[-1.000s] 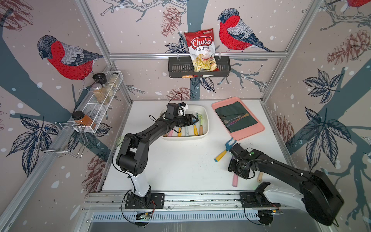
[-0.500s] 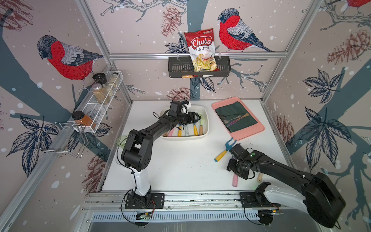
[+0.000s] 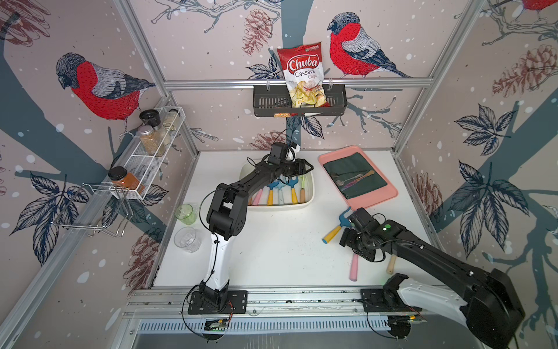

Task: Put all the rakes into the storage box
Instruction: Adjust the rake in the storage box.

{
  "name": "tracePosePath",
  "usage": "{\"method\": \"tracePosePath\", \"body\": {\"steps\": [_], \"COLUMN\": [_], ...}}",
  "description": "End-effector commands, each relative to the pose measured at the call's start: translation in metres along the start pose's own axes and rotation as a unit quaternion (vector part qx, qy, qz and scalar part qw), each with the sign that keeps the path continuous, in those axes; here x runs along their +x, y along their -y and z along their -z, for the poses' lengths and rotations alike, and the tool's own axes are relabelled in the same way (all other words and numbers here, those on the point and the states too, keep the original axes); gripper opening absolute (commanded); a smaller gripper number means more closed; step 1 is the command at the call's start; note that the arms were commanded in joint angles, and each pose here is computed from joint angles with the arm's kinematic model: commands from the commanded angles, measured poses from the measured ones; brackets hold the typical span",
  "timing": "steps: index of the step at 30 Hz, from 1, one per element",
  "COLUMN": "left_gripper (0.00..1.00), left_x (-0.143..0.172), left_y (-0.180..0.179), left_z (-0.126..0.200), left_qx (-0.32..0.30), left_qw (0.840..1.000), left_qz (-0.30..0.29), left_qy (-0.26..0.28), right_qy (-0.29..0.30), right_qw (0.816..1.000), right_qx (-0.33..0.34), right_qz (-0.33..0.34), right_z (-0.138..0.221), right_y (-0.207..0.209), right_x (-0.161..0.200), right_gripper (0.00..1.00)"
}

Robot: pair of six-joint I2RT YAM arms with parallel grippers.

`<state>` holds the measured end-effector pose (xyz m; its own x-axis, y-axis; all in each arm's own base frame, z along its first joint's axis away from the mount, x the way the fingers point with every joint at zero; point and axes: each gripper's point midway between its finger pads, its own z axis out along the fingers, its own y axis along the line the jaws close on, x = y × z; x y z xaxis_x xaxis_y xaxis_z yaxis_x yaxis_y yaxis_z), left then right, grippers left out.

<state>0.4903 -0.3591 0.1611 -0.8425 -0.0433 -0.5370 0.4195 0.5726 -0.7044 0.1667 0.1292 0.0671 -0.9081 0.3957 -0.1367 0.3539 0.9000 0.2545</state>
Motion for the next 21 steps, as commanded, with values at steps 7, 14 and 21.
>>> {"method": "tracePosePath", "body": {"steps": [7,14,21], "left_gripper": [0.63,0.63,0.63], "left_x": [0.004,0.012,0.017], "left_y": [-0.025,-0.040,-0.050], "left_z": [-0.032,-0.035,-0.030], "left_qx": [-0.053,-0.077,-0.085], "left_qw": [0.998,0.996,0.996], "left_qz": [-0.020,-0.018,-0.010], "left_qy": [-0.021,-0.033,-0.034], "right_qy": [0.011,0.012,0.008], "right_qw": [1.000,1.000,1.000], "right_qx": [0.001,-0.004,-0.007], "right_qz": [0.000,0.001,0.001], "right_z": [0.007,0.009,0.006], "right_y": [0.004,0.004,0.003], "right_x": [-0.008,-0.013,-0.013], "right_gripper": [0.88,0.88,0.88]}}
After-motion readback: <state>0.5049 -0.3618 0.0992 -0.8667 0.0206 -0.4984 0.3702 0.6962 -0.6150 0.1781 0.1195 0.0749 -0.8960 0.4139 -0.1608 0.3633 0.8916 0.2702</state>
